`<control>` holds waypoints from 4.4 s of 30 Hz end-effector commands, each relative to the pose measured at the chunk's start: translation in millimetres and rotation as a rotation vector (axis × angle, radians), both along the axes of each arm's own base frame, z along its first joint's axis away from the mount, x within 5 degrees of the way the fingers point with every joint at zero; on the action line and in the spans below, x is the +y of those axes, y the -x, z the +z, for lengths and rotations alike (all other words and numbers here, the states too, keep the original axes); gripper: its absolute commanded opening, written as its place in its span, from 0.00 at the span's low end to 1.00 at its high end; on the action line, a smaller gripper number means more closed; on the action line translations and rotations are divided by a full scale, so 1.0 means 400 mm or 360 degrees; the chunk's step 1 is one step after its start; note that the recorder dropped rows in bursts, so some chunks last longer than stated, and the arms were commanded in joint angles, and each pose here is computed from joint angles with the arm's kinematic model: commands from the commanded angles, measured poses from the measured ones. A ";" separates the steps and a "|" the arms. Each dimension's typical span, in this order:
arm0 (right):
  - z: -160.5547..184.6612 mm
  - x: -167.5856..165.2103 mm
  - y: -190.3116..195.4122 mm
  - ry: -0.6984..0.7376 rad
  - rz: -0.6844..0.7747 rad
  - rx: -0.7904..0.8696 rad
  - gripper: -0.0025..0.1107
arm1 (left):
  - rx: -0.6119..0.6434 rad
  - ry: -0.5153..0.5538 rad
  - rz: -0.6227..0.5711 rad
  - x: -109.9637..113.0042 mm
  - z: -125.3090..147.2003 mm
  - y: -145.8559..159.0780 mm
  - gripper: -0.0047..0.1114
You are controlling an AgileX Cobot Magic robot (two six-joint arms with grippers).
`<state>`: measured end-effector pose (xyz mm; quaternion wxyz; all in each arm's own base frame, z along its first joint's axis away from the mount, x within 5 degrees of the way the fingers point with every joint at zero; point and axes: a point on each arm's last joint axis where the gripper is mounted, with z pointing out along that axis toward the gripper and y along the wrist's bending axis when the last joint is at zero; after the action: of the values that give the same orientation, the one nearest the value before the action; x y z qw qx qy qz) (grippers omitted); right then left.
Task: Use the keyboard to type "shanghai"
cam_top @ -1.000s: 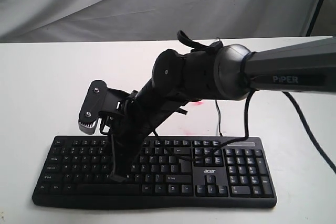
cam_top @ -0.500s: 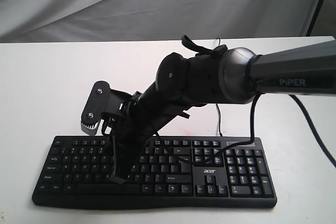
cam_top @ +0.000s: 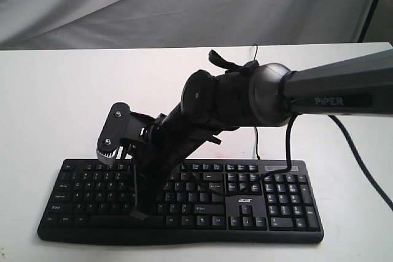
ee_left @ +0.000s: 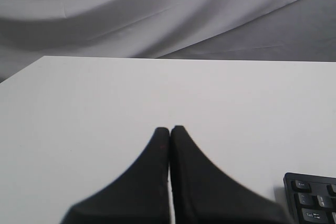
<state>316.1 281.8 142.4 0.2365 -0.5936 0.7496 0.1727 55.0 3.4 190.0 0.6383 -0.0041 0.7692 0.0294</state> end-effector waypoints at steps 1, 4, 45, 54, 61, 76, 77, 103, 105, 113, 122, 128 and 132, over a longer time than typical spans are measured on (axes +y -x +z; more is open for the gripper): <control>0.003 -0.002 -0.003 -0.0008 -0.0008 -0.0021 0.02 | -0.0010 0.0003 -0.0006 -0.001 -0.002 0.000 0.05; 0.003 0.003 0.001 -0.0008 0.0004 -0.0022 0.02 | -0.0010 0.0003 -0.0006 -0.001 -0.002 0.000 0.05; -0.041 0.014 0.014 0.0016 0.0143 0.0021 0.02 | -0.0010 0.0003 -0.0006 -0.001 -0.002 0.000 0.05; -0.056 0.013 0.014 0.0032 0.0152 0.0030 0.02 | -0.0010 0.0003 -0.0006 -0.001 -0.002 0.000 0.05; -0.073 0.013 0.014 0.0053 0.0163 0.0042 0.02 | -0.0010 0.0003 -0.0006 -0.001 -0.002 0.000 0.05; 0.014 0.012 0.016 -0.0030 0.0118 -0.0028 0.02 | -0.0010 0.0003 -0.0006 -0.001 -0.002 0.000 0.05; 0.014 0.012 0.016 -0.0030 0.0118 -0.0028 0.02 | -0.0010 0.0003 -0.0006 -0.001 -0.002 0.000 0.05; 0.028 0.076 0.036 -0.0089 0.0093 -0.0148 0.02 | -0.0010 0.0003 -0.0006 -0.001 -0.002 0.000 0.05; 0.027 0.104 0.028 -0.0110 0.0125 -0.0119 0.02 | -0.0010 0.0003 -0.0006 -0.001 -0.002 0.000 0.05; -0.002 0.239 -0.009 -0.0024 0.0167 -0.0101 0.02 | -0.0010 0.0003 -0.0006 -0.001 -0.002 0.000 0.05; -0.003 0.244 -0.011 -0.0017 0.0170 -0.0092 0.02 | -0.0010 0.0003 -0.0006 -0.001 -0.002 0.000 0.05; -0.010 0.245 -0.014 -0.0016 0.0163 -0.0107 0.02 | -0.0010 0.0003 -0.0006 -0.001 -0.002 0.000 0.05; -0.029 0.247 -0.018 -0.0013 0.0148 -0.0109 0.02 | -0.0010 0.0003 -0.0006 -0.001 -0.002 0.000 0.05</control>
<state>321.6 379.5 134.1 0.2527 -0.6327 0.7120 0.1696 55.0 3.4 190.0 0.6383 -0.0041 0.7692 0.0294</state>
